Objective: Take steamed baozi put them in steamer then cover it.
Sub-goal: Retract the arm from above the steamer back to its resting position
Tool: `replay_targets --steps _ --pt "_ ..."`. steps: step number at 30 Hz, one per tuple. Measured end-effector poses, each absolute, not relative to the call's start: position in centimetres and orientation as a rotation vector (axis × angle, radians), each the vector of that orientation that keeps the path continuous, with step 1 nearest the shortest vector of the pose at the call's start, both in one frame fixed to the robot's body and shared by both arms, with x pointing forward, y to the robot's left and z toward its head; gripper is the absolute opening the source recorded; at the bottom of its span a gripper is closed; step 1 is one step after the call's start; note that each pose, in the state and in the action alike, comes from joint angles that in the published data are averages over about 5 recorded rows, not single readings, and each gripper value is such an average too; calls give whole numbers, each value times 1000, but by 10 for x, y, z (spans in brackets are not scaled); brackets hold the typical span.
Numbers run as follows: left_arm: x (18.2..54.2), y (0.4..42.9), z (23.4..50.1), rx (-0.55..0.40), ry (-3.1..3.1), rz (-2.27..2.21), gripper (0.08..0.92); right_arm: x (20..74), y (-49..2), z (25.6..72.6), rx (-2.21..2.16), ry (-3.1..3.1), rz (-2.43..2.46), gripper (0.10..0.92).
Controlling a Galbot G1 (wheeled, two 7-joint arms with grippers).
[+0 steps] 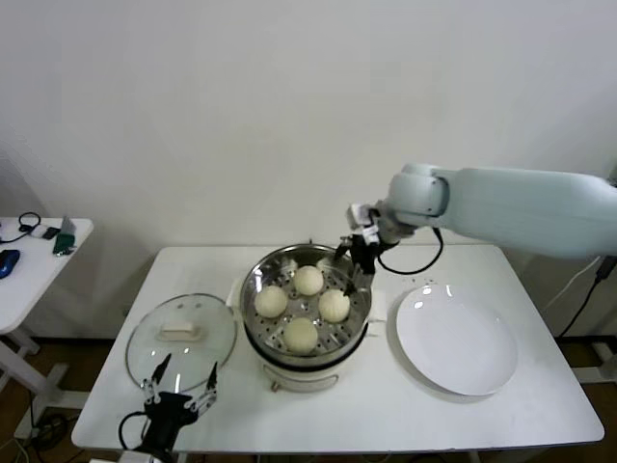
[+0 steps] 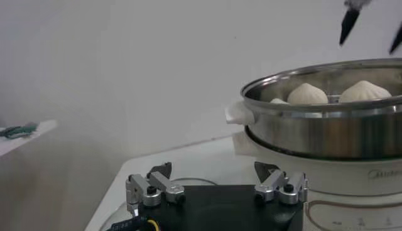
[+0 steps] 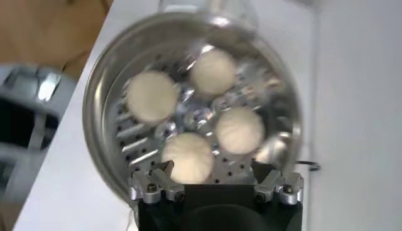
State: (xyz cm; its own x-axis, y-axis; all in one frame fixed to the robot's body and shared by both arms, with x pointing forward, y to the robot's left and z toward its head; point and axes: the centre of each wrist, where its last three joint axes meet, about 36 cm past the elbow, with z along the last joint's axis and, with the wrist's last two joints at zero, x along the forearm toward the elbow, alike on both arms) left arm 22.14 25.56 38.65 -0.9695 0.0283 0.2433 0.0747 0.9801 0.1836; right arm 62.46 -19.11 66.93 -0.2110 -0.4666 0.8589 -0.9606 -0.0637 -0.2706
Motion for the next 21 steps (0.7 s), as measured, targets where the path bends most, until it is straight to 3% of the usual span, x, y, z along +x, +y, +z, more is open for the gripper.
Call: replay_targets --steps 8,15,21 --pt "229 255 390 -75 -2926 -255 823 614 -260 669 1363 -2276 969 823" --pt "241 260 388 -73 -2969 -307 822 578 -335 622 1057 -2640 741 823" --pt "252 266 385 -54 -3002 -365 804 544 -369 586 877 -2833 602 823"
